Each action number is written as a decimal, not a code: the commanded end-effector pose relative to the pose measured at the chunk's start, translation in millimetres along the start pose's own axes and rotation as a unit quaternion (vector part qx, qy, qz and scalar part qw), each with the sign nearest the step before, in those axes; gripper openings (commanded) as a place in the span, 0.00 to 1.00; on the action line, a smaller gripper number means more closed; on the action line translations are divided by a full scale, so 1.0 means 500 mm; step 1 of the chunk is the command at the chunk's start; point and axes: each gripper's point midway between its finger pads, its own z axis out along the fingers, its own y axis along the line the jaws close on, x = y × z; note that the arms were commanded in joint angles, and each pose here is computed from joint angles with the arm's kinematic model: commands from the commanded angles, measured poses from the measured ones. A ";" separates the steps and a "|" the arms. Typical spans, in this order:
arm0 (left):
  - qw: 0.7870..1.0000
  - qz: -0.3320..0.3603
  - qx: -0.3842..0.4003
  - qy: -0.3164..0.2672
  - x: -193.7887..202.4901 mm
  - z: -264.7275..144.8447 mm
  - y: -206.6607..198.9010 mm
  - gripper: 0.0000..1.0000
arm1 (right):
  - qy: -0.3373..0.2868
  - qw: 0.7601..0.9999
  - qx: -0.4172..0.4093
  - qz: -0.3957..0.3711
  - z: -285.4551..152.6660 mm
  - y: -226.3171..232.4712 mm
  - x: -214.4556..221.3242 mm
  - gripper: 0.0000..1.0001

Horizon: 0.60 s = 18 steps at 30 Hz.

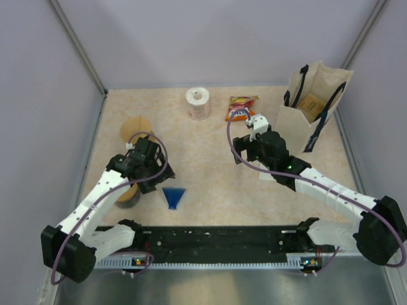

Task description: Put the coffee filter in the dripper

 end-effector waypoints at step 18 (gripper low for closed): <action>0.984 -0.052 -0.158 0.065 0.046 0.076 0.073 0.75 | -0.015 0.998 0.067 -0.013 -0.004 -0.054 -0.006 0.99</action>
